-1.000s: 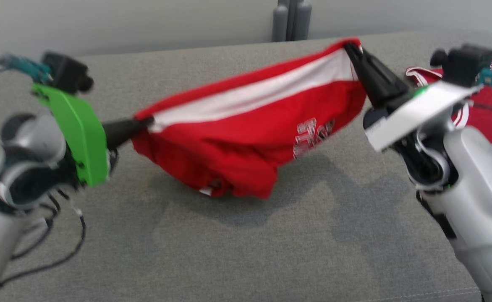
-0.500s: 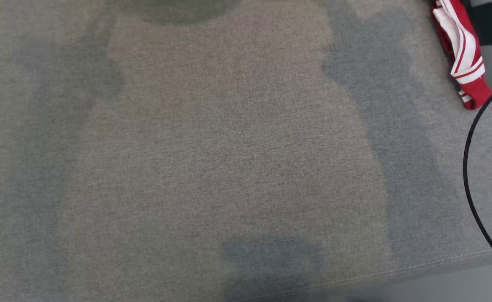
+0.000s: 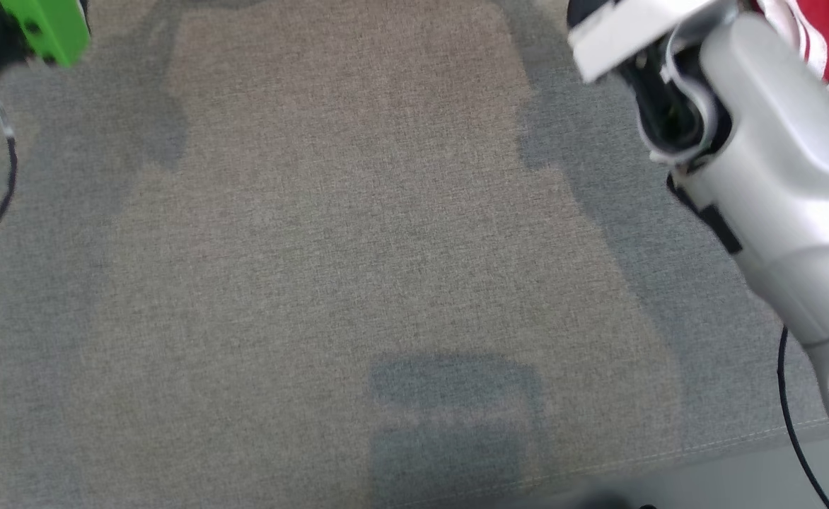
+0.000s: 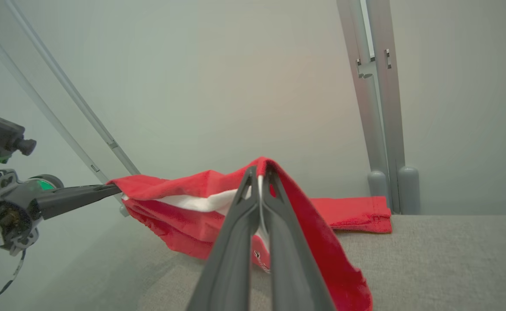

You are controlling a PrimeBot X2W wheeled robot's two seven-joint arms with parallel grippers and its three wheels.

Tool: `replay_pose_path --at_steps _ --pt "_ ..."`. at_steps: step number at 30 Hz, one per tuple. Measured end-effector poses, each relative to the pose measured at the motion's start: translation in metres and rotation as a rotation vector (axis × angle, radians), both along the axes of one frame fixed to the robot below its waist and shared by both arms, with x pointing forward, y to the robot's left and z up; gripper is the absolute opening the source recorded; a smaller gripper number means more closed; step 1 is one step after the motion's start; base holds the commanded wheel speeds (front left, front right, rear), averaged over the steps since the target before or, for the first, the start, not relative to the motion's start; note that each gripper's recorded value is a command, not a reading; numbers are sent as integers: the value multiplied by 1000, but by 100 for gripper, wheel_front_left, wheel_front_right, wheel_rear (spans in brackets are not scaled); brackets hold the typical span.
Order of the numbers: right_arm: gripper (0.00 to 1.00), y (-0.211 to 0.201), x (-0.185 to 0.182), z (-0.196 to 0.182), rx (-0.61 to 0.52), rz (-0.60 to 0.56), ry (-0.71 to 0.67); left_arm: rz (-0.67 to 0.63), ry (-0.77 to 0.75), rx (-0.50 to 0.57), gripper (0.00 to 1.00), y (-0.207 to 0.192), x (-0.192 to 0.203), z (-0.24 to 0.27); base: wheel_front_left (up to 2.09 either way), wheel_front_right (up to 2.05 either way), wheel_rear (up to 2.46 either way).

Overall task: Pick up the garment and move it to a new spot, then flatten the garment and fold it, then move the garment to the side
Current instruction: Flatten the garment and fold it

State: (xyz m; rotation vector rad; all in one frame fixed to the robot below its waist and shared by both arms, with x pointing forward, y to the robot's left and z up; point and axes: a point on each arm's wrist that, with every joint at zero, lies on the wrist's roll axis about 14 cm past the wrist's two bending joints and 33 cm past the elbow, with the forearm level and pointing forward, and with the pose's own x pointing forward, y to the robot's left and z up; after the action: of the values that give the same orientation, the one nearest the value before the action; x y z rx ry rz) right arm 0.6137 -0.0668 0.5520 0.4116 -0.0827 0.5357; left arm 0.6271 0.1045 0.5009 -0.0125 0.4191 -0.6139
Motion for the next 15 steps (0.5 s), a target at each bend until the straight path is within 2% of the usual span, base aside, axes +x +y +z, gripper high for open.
replay_pose_path --at_steps 2,7,15 --pt "0 5 -19 -23 12 26 74 9 36 -22 0 3 -17 -18 0 0 0" --pt "0 4 -58 -51 -4 62 173 68 73 -70 0 15 -52 -43 0 0 0" --pt "0 -7 -114 -62 -34 86 237 64 82 -84 0 2 -130 -71 0 0 0"
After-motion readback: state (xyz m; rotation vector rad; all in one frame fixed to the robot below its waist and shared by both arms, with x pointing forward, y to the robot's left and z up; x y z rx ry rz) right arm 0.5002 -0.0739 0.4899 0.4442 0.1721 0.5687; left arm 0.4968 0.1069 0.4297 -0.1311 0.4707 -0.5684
